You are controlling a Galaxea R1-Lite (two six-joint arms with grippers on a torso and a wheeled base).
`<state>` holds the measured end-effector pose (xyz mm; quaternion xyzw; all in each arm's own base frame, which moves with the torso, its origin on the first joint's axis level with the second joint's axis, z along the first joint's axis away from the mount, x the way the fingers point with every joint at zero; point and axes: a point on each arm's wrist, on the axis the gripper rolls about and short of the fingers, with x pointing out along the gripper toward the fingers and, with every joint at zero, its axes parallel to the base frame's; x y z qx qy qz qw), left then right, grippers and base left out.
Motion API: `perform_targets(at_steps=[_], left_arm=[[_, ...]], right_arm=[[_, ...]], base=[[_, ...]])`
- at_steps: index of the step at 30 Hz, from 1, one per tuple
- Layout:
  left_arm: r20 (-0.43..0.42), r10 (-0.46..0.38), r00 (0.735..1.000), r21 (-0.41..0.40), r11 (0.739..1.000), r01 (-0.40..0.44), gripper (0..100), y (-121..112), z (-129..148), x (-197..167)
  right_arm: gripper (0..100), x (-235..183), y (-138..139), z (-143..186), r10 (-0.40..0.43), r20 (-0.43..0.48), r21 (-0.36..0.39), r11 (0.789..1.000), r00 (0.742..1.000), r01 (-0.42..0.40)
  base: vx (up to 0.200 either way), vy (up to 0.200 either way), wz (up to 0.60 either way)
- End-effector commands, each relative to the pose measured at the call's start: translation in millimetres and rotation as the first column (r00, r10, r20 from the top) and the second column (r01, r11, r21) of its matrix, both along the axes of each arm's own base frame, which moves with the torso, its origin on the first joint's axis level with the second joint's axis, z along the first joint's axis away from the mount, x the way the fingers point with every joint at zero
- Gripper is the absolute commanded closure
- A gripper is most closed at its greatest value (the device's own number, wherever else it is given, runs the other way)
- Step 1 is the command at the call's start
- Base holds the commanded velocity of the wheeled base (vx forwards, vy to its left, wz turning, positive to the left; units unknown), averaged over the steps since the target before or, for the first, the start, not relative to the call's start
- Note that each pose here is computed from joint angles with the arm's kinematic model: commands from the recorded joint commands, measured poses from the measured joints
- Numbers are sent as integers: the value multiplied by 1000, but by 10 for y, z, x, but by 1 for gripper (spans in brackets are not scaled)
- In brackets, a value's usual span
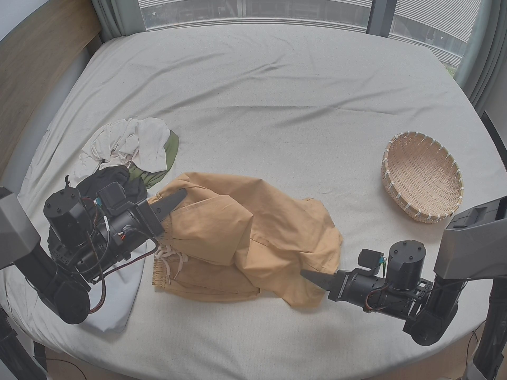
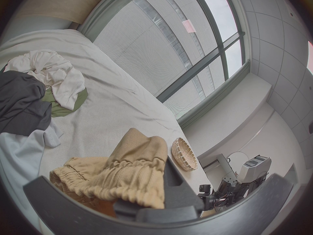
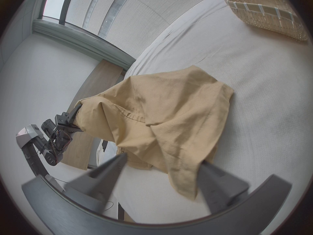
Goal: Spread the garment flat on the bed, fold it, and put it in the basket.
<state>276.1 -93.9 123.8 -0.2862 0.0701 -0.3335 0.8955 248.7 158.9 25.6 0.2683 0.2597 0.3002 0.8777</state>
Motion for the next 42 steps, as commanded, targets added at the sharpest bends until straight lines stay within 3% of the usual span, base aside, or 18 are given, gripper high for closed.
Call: perform_targets(at_steps=[1,6,15,29,30,42], left_arm=[[-1,-1,1000,0,1000,1,100,-3,-6,12],[-1,-1,1000,0,1000,1,100,-3,-6,12],[-3,46,999,-2,999,-46,100,64,-29,92],[4,48,999,-6,999,-48,100,59,-13,110],[4,48,999,-6,999,-48,100,59,-13,110],[12,40,999,-9,999,-40,100,17,-21,173]], right_arm=[[100,-39,-48,101,-13,21,11,1000,1000,13],[100,-73,-110,207,-31,40,29,999,999,29],[100,68,-554,571,-189,152,95,980,970,176],[100,50,-393,263,-38,42,60,998,998,35],[0,60,-384,277,-37,50,64,997,998,33],[0,163,-249,335,-11,98,88,996,995,2]], base=[[0,0,0],[0,0,0],[0,0,0],[0,0,0],[0,0,0],[0,0,0]])
